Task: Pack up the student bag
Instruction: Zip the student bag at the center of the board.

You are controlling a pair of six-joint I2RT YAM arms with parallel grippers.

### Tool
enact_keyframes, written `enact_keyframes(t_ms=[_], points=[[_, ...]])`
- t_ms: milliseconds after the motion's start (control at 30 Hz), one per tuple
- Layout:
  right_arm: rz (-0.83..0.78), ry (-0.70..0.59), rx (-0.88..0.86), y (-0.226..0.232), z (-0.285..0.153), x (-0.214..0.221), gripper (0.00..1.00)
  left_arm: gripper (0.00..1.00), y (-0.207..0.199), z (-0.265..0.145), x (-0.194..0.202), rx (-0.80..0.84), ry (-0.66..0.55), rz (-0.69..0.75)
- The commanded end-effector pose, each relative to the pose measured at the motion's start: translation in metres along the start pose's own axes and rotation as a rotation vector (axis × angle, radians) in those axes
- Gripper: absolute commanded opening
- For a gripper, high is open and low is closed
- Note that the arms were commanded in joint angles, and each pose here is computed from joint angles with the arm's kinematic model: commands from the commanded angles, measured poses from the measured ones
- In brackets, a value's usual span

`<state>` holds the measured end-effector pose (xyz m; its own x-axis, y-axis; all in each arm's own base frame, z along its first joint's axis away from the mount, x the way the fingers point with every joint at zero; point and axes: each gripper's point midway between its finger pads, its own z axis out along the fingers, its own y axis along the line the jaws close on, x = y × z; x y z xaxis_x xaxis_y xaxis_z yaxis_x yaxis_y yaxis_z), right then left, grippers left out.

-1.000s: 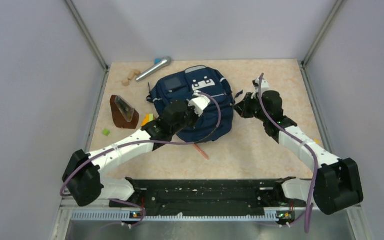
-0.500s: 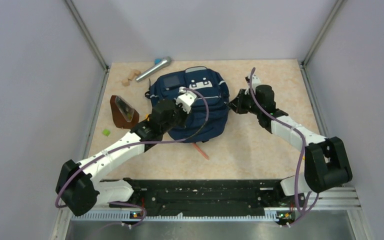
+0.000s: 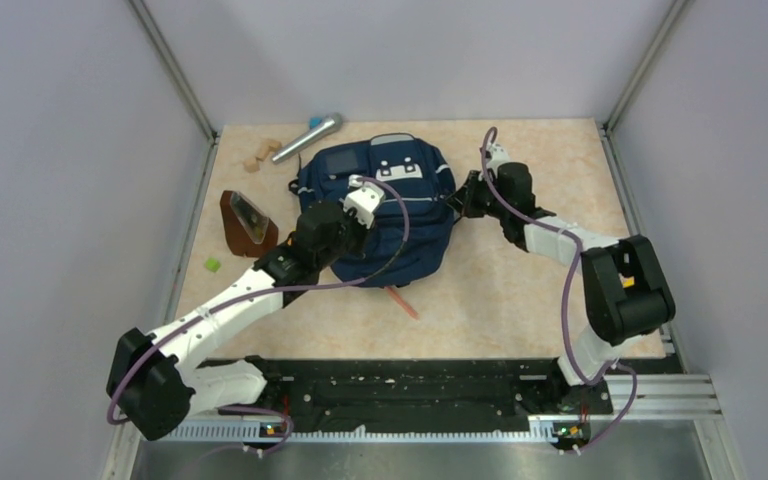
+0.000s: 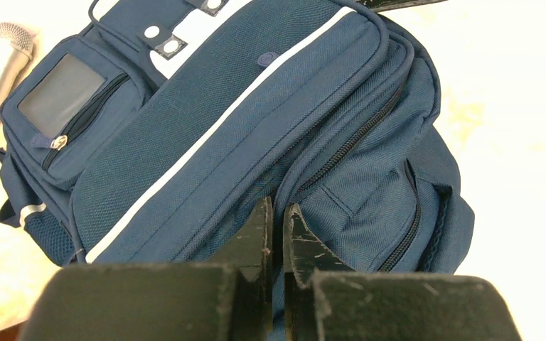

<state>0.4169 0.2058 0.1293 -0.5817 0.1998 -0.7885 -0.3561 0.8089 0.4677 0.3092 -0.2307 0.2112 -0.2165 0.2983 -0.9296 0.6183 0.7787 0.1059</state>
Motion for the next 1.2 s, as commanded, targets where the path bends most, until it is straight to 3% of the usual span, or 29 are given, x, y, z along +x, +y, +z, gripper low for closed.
enact_keyframes(t_ms=[0, 1167], points=[[-0.011, -0.113, 0.203, -0.058, 0.007, -0.027, 0.00, 0.00, 0.046, -0.033, -0.053, -0.202, -0.197, -0.064], [-0.034, -0.058, 0.153, -0.060, 0.042, -0.025, 0.00, 0.00, 0.058, -0.068, -0.002, -0.298, -0.091, -0.189]])
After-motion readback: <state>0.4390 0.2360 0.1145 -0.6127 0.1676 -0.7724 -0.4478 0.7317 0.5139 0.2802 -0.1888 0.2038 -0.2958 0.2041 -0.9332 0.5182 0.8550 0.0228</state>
